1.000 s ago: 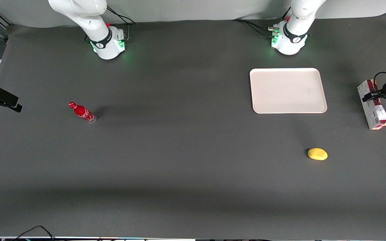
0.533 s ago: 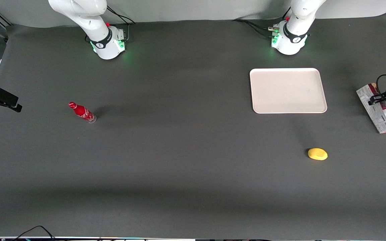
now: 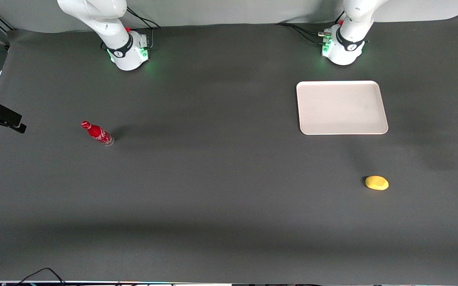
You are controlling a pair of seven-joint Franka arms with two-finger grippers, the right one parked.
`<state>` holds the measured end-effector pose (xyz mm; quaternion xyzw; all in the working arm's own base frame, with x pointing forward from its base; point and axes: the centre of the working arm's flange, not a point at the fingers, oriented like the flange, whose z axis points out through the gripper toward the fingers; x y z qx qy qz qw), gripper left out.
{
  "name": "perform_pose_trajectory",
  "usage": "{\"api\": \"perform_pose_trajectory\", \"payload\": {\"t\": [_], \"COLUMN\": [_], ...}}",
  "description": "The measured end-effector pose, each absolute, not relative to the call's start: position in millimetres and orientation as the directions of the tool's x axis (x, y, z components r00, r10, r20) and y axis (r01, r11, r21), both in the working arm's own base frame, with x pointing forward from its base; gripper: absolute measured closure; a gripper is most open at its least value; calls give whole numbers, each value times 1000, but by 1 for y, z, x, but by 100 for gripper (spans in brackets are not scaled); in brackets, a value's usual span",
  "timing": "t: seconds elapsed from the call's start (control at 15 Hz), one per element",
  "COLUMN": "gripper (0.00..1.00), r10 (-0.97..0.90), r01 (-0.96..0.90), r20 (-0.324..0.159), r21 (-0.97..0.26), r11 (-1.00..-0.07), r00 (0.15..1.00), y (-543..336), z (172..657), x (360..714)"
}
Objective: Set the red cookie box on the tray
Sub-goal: 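Lift the red cookie box with the left gripper, then carry the box toward the white tray and lower it onto the tray edge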
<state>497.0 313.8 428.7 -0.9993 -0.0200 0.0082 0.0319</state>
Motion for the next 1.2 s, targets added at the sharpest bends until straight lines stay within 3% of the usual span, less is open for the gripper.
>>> {"api": "perform_pose_trajectory", "payload": {"t": [0.27,0.53,0.8,1.2], "gripper": [85,85,85,85], "r10": [14,14,4,28], "r01": [11,11,5,36], "r20": [-65,-125,-180,-221], "r21": [-53,-27,5,35], "r11": [-999,-1000,-1000,-999], "r00": [998,992,984,975], "y": [285,272,253,192], "z": [504,524,500,424], "x": [494,478,463,408]}}
